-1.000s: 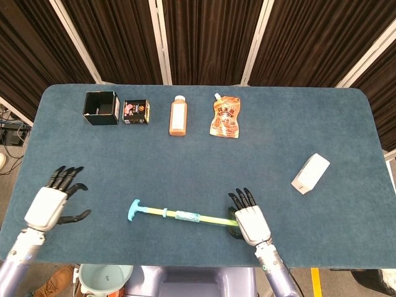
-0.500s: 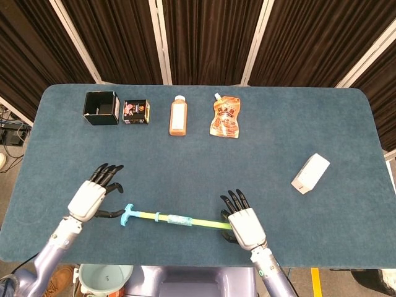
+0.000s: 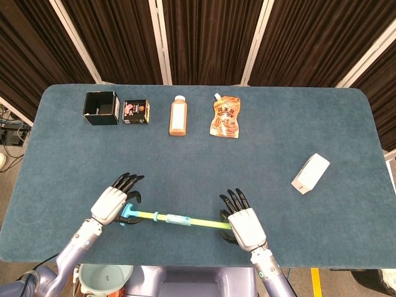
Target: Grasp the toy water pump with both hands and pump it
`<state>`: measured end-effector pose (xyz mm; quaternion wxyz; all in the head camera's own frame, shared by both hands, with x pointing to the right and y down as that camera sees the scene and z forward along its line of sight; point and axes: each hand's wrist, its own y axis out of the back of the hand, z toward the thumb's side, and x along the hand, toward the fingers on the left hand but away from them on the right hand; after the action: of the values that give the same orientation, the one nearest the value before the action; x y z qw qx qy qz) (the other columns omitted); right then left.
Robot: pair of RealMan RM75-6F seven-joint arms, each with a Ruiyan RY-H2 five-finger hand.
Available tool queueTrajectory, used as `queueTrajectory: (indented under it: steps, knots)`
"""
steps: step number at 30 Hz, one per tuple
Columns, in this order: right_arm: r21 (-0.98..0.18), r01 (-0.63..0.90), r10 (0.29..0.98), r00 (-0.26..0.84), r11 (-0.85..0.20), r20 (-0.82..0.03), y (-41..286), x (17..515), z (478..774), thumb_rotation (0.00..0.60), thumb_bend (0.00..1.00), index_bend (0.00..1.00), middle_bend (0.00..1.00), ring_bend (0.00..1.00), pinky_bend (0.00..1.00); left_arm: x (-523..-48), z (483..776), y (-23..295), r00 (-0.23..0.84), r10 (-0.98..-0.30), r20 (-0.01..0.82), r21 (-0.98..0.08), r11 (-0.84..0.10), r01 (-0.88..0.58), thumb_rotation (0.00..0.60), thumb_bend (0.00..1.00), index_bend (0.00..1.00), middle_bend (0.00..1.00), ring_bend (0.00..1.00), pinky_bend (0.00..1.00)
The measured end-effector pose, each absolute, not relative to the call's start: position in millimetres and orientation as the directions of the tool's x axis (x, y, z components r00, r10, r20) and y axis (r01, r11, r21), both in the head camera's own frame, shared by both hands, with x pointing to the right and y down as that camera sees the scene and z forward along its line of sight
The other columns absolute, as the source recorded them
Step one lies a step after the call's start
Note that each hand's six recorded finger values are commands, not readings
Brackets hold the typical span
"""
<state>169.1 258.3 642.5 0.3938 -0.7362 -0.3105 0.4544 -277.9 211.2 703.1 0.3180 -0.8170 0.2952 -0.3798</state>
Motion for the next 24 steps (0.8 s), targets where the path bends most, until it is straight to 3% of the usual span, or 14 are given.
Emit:
queueTrajectory:
  steps: [4, 15, 24]
  knots:
    - [-0.865, 0.102, 0.821, 0.387, -0.491, -0.420, 256.4, 171.4, 640.6, 0.600, 0.39, 0.80, 0.18, 0.07, 0.01, -276.2, 707.3, 215.0, 0.542, -0.714, 0.443, -0.751, -0.626, -0.210, 0.600, 0.09, 0.50, 0.07, 0.06, 0.05]
    - [-0.866, 0.126, 0.831, 0.377, -0.483, -0.409, 251.4, 178.6, 634.4, 0.600, 0.39, 0.80, 0.18, 0.07, 0.01, -275.8, 728.3, 214.6, 0.507, -0.716, 0.479, -0.782, -0.611, -0.123, 0.600, 0.28, 0.51, 0.08, 0.06, 0.05]
    - [-0.873, 0.150, 0.844, 0.376, -0.463, -0.383, 244.8, 181.0, 621.3, 0.600, 0.40, 0.80, 0.18, 0.07, 0.01, -271.1, 736.0, 210.8, 0.497, -0.708, 0.501, -0.782, -0.617, -0.090, 0.600, 0.31, 0.53, 0.09, 0.06, 0.05]
